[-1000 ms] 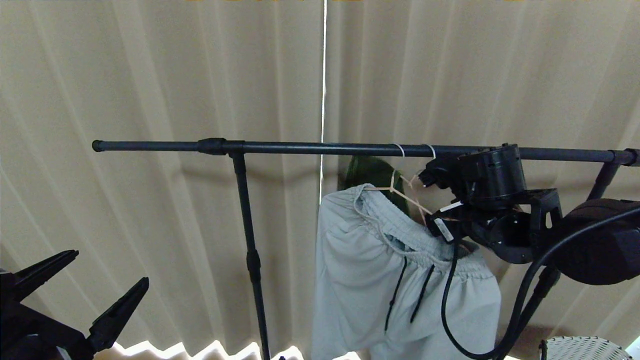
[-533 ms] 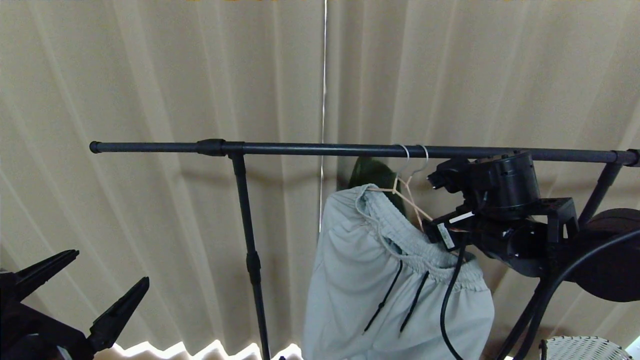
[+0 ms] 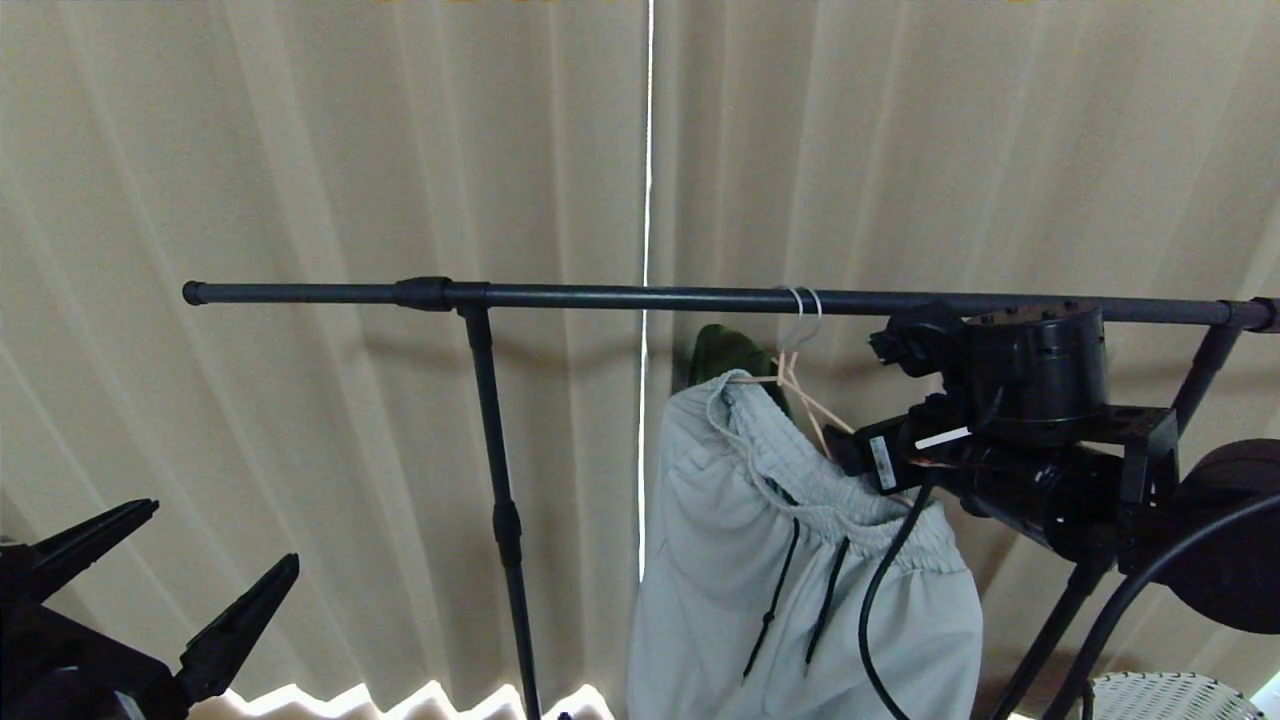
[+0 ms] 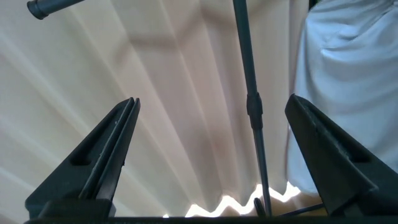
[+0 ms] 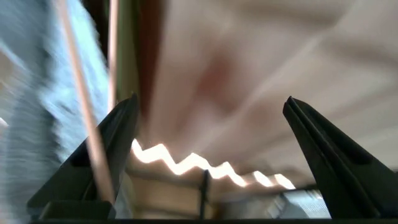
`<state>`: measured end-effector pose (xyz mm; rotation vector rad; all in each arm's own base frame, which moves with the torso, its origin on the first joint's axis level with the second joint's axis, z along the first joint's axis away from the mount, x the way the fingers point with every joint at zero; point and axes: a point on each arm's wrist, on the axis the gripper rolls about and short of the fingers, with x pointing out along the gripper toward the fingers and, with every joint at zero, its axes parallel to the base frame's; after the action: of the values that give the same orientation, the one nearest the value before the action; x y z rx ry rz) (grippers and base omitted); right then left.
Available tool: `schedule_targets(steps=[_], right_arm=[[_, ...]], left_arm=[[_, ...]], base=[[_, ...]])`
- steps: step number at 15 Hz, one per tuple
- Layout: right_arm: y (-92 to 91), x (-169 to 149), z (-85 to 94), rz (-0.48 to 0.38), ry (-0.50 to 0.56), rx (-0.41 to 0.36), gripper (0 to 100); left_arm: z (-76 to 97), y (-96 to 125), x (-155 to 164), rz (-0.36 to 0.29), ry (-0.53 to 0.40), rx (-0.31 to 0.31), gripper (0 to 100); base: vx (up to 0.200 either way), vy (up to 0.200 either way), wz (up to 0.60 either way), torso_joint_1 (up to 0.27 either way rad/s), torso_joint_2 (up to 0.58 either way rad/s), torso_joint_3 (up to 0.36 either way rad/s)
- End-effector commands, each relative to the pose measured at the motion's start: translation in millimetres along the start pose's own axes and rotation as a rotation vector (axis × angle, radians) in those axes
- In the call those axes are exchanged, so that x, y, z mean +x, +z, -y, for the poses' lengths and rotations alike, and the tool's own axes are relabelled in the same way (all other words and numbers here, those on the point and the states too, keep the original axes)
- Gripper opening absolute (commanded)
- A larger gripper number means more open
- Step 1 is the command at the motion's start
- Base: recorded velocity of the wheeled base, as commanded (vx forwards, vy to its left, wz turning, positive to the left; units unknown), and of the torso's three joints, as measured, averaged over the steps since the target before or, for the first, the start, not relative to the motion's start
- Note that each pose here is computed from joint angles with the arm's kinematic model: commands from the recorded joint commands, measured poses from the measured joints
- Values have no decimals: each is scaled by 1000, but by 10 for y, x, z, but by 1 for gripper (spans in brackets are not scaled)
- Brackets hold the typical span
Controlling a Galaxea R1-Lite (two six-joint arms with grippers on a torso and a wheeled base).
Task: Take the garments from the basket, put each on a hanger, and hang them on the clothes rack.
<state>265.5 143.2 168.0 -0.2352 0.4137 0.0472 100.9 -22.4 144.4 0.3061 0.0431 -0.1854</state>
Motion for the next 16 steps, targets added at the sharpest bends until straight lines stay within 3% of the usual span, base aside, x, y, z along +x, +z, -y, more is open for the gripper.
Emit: schedule_targets(steps=[1, 12, 16], right_arm=[[-71, 3, -2, 13, 21, 6, 100], [-85, 8, 24, 160, 120, 76, 100], [-102, 28, 27, 154, 125, 71, 100]], left_arm=[[0, -1, 0, 0, 0, 1, 100], [-1, 2, -4, 2, 2, 0, 100], [-1, 1, -2, 1, 2, 0, 100]], base=[[0, 0, 0, 0, 0, 0], [0, 0, 0, 0, 0, 0], [0, 0, 0, 0, 0, 0]])
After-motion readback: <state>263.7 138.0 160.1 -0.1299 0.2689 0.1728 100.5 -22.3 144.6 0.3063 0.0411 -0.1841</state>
